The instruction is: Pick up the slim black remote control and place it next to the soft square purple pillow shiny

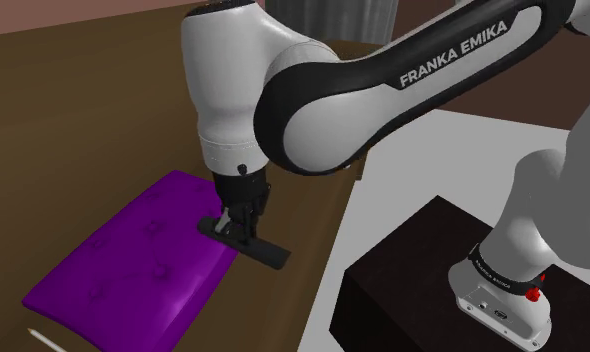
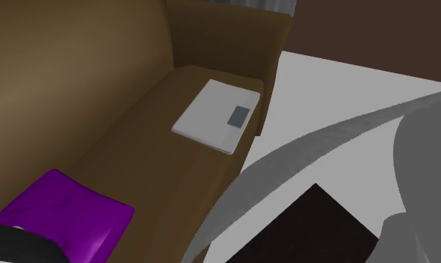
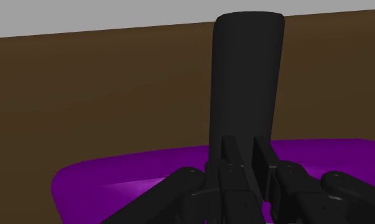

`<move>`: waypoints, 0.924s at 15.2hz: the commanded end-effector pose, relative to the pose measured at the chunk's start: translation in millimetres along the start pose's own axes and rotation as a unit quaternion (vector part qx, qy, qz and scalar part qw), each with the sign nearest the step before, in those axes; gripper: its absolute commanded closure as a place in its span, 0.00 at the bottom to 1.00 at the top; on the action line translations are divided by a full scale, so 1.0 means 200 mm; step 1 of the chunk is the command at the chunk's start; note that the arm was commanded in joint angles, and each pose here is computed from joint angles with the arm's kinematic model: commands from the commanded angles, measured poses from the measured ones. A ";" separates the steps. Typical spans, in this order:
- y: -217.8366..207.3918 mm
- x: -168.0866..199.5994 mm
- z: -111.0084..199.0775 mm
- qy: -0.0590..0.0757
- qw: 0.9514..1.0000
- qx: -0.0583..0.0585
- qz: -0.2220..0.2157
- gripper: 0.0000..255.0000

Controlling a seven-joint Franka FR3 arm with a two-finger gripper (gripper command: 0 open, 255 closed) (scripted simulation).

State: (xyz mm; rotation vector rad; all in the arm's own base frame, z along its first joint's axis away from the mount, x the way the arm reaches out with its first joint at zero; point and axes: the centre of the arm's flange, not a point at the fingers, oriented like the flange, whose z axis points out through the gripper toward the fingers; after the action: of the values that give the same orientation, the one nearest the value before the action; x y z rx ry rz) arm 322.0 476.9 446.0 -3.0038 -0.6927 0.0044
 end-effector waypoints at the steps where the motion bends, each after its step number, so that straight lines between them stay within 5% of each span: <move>1: -0.13 -0.03 0.00 0.000 1.000 0.000 0.001 1.00; 5: -0.35 -0.07 0.01 0.000 1.000 0.000 0.001 1.00; 14: -0.34 -0.07 0.25 0.000 1.000 0.000 0.001 1.00</move>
State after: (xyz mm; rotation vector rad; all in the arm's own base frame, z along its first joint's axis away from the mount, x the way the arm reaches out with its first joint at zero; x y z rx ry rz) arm 278.3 534.3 406.0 -3.0046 -0.6906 0.0046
